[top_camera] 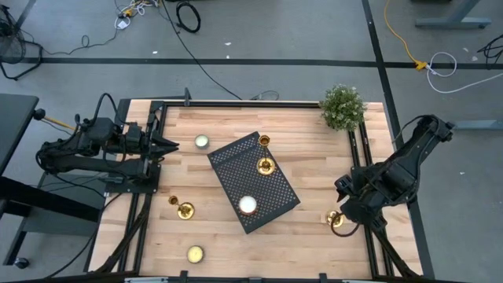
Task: Pick & Place candle stick holders
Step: Put the right gold candle holder on the shelf aligned with the other candle holder
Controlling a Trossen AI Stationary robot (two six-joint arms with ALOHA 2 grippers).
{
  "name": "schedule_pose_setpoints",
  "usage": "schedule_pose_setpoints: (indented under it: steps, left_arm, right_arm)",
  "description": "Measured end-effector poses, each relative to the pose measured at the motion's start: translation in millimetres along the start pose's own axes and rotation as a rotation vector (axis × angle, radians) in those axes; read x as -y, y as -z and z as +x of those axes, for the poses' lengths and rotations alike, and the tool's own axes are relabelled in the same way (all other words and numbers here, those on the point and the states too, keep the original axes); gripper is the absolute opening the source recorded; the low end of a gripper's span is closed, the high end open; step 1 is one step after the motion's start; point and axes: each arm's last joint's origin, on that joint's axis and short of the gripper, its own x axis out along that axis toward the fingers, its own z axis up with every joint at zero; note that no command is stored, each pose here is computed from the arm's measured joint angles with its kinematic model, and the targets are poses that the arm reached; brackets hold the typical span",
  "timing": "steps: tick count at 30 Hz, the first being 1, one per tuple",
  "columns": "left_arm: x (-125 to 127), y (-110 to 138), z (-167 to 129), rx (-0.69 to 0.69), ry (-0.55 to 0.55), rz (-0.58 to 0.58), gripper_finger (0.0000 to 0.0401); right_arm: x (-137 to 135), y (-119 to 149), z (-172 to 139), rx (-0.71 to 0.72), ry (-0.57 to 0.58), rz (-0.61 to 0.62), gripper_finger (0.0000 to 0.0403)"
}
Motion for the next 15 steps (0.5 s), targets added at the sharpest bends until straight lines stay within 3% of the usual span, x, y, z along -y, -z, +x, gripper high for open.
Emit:
schedule_pose_setpoints:
  steps: [15]
  left_arm:
    - [0,0,0,0.0,0.0,0.0,0.0046]
  right_arm:
    - [1,4,11,-0.043,0.037,0.063,0.0366]
